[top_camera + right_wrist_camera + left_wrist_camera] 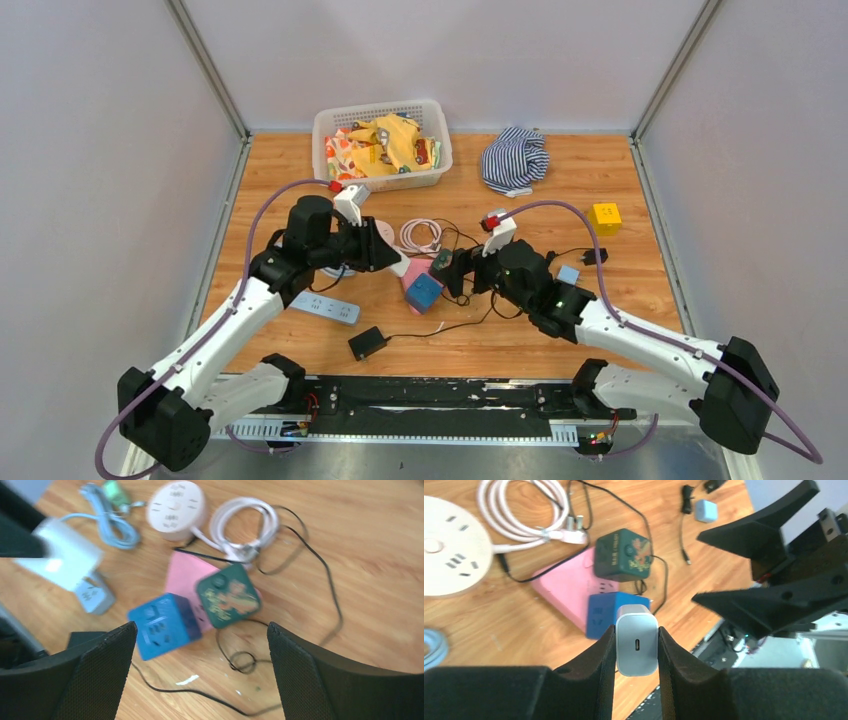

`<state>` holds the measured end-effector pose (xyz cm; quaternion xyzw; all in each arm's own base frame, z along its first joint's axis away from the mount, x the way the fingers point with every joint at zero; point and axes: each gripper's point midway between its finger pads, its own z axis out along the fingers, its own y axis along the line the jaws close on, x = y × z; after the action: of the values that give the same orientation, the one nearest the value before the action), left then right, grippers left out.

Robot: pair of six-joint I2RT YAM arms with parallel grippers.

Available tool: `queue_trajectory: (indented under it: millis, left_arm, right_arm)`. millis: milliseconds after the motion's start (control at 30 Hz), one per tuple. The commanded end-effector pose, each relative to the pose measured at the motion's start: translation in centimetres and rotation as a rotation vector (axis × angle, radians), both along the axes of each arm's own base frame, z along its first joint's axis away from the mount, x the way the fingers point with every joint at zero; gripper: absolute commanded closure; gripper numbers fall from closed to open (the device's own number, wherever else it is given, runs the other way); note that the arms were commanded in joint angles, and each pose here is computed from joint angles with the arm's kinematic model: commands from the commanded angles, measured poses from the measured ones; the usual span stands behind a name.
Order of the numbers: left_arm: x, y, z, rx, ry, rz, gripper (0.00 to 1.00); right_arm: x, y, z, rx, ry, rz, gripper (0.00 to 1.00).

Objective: Insert the plug
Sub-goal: Insert the plug into the socket.

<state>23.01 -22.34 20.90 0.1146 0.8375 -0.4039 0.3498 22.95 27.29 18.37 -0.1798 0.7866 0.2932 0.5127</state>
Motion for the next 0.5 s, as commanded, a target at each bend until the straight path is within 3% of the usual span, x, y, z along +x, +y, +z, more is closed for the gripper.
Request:
queue_trajectory:
  millis: [0,467]
  left_arm:
    - [0.9,2.3,-0.7,0.179,-0.074,0.094,1.00]
    - [-0.1,-1.9,0.6,0.343,-0.202,0.056,1.00]
  right_arm:
    - [1.1,-5.0,-2.6,-0.121,0.138,-0.242,0.00]
    - [1.0,-9.2,-7.2,-0.176,0.309,-0.405,0.00]
